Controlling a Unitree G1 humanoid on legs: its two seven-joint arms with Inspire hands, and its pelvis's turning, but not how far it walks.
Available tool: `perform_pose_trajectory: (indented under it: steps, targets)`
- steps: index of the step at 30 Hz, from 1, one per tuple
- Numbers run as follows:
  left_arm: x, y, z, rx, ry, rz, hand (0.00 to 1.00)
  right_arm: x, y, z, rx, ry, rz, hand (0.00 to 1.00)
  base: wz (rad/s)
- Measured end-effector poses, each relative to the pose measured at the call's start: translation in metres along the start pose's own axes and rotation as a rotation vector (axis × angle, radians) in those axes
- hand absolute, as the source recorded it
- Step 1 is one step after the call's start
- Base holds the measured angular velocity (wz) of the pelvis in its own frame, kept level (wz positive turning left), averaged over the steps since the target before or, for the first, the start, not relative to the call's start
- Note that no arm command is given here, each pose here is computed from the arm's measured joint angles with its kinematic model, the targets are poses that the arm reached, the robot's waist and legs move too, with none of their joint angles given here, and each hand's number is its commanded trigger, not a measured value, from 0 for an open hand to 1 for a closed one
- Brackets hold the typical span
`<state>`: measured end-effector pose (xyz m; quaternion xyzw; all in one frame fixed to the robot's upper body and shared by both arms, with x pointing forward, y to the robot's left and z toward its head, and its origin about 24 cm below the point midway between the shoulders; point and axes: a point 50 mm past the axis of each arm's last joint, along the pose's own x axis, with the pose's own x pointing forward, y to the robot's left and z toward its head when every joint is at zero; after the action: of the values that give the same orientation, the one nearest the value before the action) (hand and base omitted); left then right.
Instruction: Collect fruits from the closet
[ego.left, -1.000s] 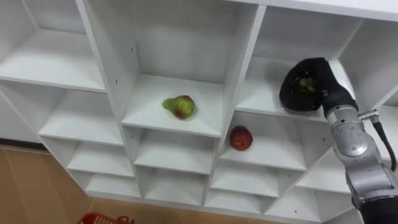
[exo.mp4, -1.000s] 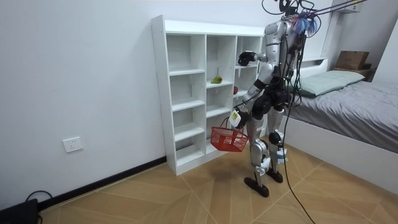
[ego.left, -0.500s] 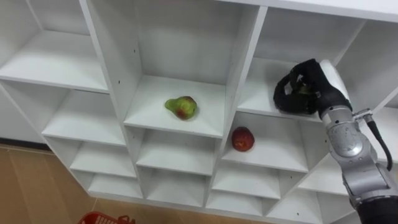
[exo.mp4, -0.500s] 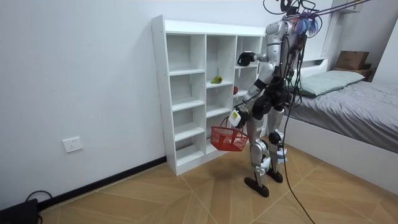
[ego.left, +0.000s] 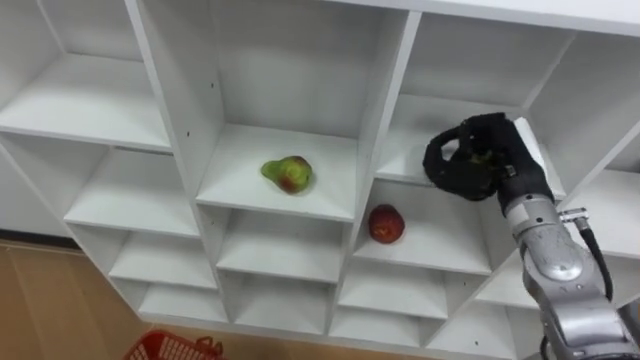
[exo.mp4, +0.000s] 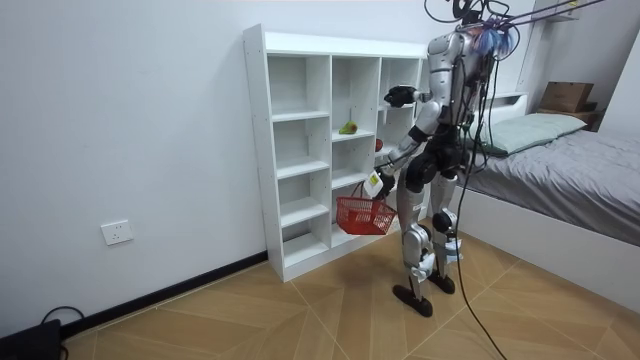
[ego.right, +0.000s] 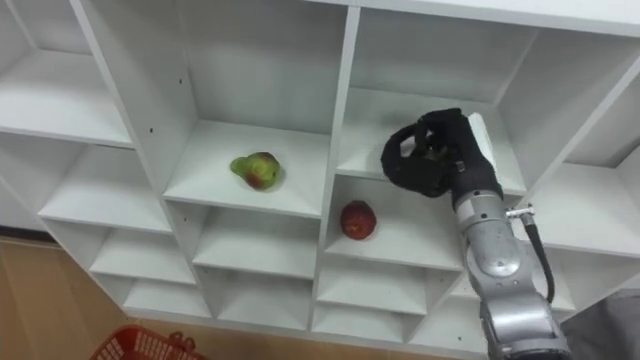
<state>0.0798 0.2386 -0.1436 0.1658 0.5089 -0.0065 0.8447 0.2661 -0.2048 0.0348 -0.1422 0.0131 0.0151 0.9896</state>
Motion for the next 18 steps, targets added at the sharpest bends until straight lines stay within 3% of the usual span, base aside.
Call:
perform_pose_trajectory:
  steps: [9,18]
  targets:
    - [0.006,-0.012,0.034,-0.130,-0.114,-0.011,1.00,-0.017,0.039,0.010,0.147,-0.050,0.177,1.00,0.00]
    - [0.010,-0.034,0.067,-0.101,-0.199,-0.085,1.00,-0.028,0.077,0.003,0.185,0.011,0.397,1.00,-0.08]
